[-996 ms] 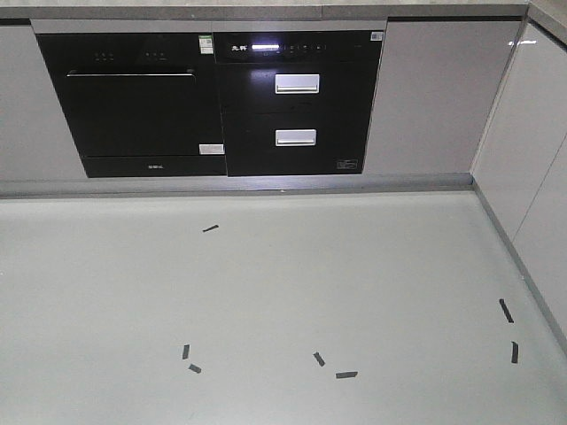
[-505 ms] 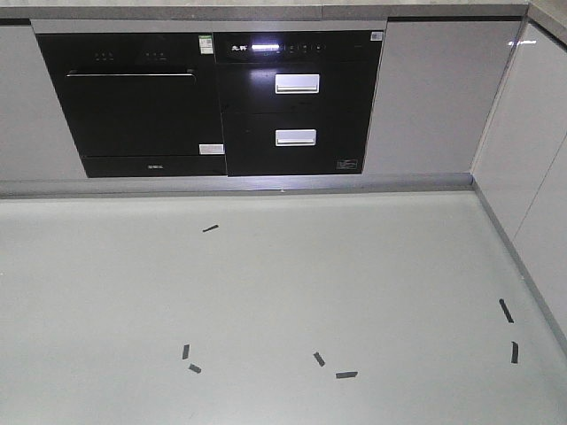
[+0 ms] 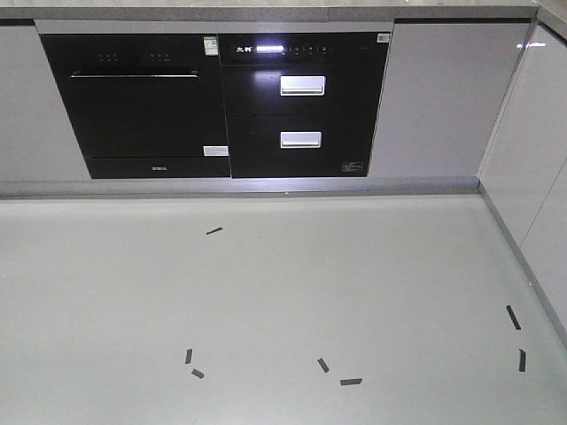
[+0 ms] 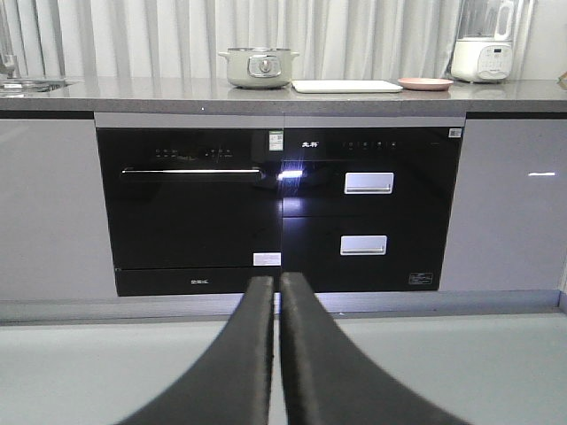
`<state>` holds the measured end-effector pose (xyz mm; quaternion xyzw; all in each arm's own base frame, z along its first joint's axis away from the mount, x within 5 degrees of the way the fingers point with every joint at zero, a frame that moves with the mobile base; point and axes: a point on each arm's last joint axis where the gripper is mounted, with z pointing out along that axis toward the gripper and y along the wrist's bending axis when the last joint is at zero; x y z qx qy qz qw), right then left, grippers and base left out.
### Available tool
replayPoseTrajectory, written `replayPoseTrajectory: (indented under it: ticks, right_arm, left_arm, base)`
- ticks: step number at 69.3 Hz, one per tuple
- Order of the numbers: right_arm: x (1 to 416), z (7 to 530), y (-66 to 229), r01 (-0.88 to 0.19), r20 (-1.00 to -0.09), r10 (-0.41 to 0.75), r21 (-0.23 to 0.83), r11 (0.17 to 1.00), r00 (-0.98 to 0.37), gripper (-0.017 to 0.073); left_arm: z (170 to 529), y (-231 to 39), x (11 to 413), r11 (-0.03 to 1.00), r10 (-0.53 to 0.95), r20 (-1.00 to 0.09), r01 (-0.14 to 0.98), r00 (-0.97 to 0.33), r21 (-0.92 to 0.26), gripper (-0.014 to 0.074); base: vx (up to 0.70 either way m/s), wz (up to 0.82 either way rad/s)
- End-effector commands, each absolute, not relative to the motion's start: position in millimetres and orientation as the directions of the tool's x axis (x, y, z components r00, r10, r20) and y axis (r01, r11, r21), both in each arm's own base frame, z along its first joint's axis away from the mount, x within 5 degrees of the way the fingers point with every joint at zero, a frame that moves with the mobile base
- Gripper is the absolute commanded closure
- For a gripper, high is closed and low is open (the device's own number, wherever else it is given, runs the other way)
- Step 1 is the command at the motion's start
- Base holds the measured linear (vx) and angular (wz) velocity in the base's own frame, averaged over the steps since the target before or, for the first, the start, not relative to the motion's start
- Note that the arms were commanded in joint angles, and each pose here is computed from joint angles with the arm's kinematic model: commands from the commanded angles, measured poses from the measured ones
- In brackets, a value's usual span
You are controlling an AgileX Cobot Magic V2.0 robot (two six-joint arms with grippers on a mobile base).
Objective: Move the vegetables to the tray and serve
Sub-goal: 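Drive the base toward the counter with the pot, tray and plate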
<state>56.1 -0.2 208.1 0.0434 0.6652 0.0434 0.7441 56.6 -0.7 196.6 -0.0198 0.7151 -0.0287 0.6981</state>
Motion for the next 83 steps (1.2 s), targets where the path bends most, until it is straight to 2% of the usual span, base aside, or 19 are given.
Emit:
replayPoseTrajectory:
  ticks: [1, 83]
  right_arm:
    - [55.5, 209.9, 0.6, -0.022, -0.979, 0.109, 0.107, 0.994, 0.174, 0.0562]
    - [55.5, 209.9, 0.6, -0.022, -0.979, 0.109, 0.107, 0.994, 0.174, 0.0562]
  left_arm:
    - [194.6, -0.8, 56.6, 0.996, -0.083, -0.996, 0.017, 0.034, -0.082, 0.0599]
    - [194.6, -0.8, 56.6, 0.996, -0.083, -0.996, 0.017, 0.034, -0.082, 0.0599]
  base:
    - [0.08, 0.03]
    - [0.11, -0.01]
